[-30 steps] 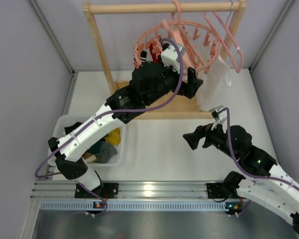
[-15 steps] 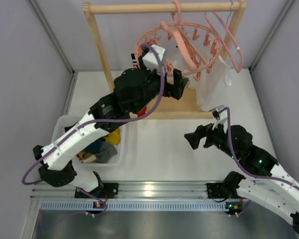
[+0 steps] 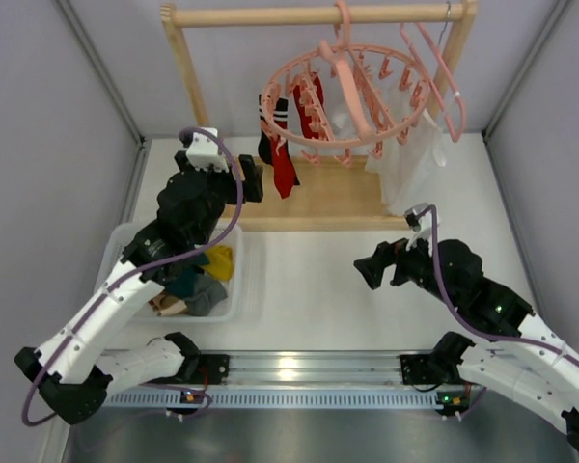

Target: Remove the socks clipped to the hanger

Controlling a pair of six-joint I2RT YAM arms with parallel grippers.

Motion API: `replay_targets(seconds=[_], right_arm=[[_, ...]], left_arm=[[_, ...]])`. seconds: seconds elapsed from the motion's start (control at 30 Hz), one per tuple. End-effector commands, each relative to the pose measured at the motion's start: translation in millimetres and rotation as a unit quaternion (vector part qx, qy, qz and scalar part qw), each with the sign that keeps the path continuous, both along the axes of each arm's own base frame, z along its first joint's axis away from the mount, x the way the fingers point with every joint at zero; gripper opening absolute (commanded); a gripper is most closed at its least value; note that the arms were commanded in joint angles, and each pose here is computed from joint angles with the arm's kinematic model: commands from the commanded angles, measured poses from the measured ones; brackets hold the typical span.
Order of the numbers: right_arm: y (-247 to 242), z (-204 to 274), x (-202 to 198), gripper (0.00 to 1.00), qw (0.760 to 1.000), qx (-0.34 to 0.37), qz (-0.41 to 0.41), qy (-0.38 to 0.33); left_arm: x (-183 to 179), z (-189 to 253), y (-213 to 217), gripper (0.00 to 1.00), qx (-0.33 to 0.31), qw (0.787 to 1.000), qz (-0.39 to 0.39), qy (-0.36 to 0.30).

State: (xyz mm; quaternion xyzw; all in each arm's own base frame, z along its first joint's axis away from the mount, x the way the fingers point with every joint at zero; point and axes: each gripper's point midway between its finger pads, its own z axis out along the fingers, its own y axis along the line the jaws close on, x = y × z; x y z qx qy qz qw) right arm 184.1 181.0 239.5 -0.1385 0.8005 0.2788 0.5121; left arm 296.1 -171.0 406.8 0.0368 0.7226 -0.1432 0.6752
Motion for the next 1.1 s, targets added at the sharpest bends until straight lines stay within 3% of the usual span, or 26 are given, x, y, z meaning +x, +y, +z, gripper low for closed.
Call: replay_targets(seconds=[0.0, 0.03, 0.07, 0.13, 0.17, 0.2, 0.27, 0.4, 0.57, 0.7, 0.9, 1.07], right_arm=[[2.8, 33.6, 1.9, 0.99, 0.999, 0.038, 0.002, -0.026], [2.9, 32.9, 1.8, 0.99, 0.999, 0.036, 0.003, -0.027], [3.7, 32.5, 1.7, 1.0, 0.999, 0.036, 0.005, -0.027], [4.7, 32.8, 1.8, 1.0, 0.999, 0.036, 0.008, -0.03], [4.9, 32.4, 2.3, 1.0, 0.999, 0.035, 0.008, -0.031], [7.1, 31.3, 2.1, 0.99, 0.999, 0.035, 0.012, -0.029], [8.4, 30.2, 2.1, 1.0, 0.999, 0.035, 0.016, -0.028], [13.5, 24.7, 2.5, 0.99, 0.999, 0.025, 0.028, -0.023], [15.6, 24.4, 3.3, 0.99, 0.999, 0.014, 0.038, -0.031], [19.3, 25.0, 5.5, 0.99, 0.998, 0.012, 0.044, -0.036], [25.1, 20.9, 9.6, 0.99, 0.998, 0.0, 0.053, -0.035], [28.9, 17.5, 13.4, 0.99, 0.998, -0.006, 0.054, -0.034]], left_arm=[[20.6, -48.5, 2.4, 0.98, -0.02, 0.999, -0.029, 0.019], [23.2, -39.8, -6.4, 0.98, -0.026, 0.998, -0.056, -0.019], [24.8, -69.5, -10.6, 0.98, -0.013, 0.998, -0.068, -0.008], [22.7, -76.9, -22.1, 0.98, -0.011, 0.994, -0.106, -0.04], [24.0, -67.6, -26.1, 0.98, -0.025, 0.99, -0.114, -0.075], [24.7, -91.4, -29.8, 0.98, -0.017, 0.99, -0.124, -0.067], [32.4, -91.1, -28.3, 0.98, -0.026, 0.989, -0.114, -0.096], [72.4, -127.6, -15.4, 0.98, -0.028, 0.994, -0.083, -0.062], [109.7, -137.7, 8.1, 0.95, -0.032, 0.996, -0.05, -0.059], [133.1, -140.7, 8.9, 0.92, -0.041, 0.994, -0.081, -0.064], [141.0, -137.9, -21.9, 0.79, -0.043, 0.983, -0.162, -0.072], [128.0, -133.8, -21.4, 0.78, -0.055, 0.979, -0.169, -0.095]])
